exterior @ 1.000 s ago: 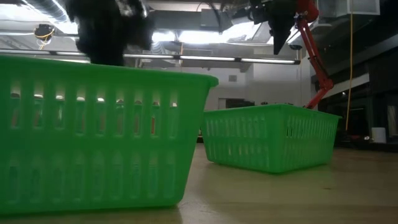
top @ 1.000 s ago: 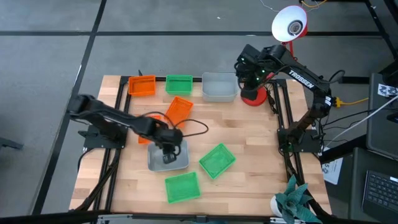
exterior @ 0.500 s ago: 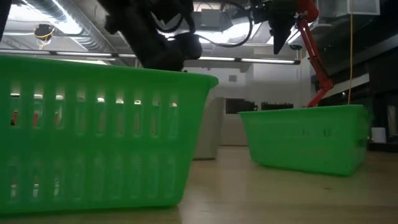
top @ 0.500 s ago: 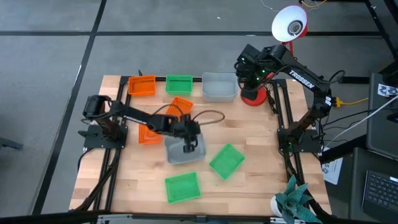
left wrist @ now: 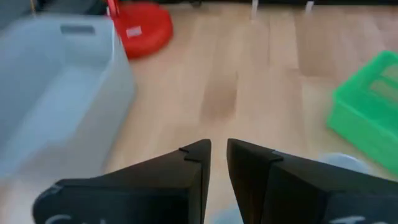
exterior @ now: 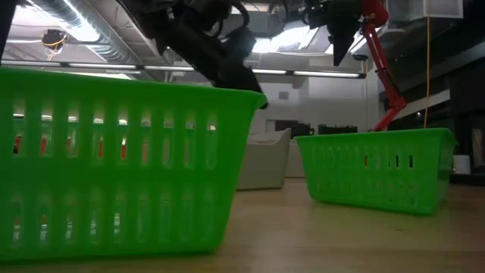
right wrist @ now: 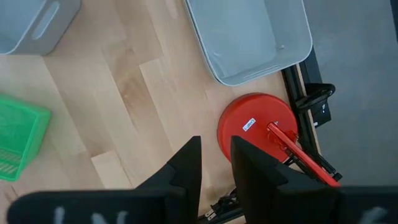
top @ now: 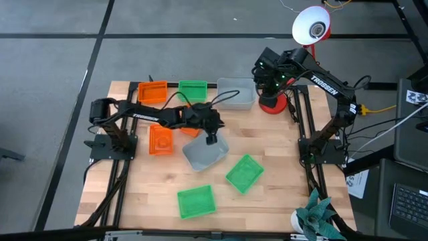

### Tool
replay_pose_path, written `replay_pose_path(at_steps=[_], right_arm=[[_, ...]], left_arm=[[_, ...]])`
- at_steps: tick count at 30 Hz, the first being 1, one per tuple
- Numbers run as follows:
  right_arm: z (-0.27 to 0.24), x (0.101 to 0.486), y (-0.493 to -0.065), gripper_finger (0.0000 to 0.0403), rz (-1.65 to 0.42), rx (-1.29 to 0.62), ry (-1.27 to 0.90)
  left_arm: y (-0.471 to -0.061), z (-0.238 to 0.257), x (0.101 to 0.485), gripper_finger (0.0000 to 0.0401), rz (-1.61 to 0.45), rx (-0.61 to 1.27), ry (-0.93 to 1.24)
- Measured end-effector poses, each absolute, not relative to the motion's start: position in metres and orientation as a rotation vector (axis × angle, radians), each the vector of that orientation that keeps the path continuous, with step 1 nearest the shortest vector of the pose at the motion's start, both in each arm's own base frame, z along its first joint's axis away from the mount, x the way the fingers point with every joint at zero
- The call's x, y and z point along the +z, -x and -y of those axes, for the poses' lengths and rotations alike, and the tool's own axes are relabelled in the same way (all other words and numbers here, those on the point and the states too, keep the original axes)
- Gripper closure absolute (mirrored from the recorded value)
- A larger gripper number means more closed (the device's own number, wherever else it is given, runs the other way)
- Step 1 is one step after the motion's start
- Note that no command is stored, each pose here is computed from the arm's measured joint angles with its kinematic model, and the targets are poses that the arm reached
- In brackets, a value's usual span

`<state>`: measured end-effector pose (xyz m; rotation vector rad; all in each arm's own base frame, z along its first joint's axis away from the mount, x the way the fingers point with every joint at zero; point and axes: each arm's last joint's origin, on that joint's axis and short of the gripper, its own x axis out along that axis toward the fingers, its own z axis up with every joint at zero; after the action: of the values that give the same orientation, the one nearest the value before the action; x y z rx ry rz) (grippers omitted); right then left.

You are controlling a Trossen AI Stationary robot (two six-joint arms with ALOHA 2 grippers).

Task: Stack baskets by color
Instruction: Stack the bottom gray bin on top of the top gray bins

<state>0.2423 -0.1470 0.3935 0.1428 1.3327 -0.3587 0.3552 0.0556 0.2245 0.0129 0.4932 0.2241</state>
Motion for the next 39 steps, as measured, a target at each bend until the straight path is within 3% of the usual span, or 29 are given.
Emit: replay_pose_path(at_steps=[6,11,14,18,21,27,39], right_arm=[[0.147,0.394,-0.242,0.0316,-1.335,-0.352,-0.133],[0.147,0.394,-0.242,0.0316,-1.338,-0.336,-0.114],[0.147,0.393,-0.242,0.0316,-1.339,-0.334,-0.112],[0.147,0.393,-0.242,0.0316,-1.34,-0.334,-0.112],[0.147,0.393,-0.242,0.0316,-1.339,-0.337,-0.116],[0.147,0.393,-0.242,0.0316,-1.339,-0.339,-0.118],[0.147,0.393,-0.243,0.0316,-1.336,-0.34,-0.118]], left_arm=[[-0.323,-0.012,0.239,0.0359,-0.876,0.33,0.256],[-0.293,0.038,0.268,0.039,-1.177,0.47,0.409],[-0.281,0.062,0.275,0.0398,-1.232,0.539,0.476],[-0.274,0.076,0.252,0.04,-1.4,0.489,0.614],[-0.273,0.072,0.224,0.0401,-1.48,0.543,0.594],[-0.288,0.046,0.209,0.0401,-1.398,0.59,0.403],[-0.343,-0.033,0.181,0.0401,-1.138,0.495,0.241]])
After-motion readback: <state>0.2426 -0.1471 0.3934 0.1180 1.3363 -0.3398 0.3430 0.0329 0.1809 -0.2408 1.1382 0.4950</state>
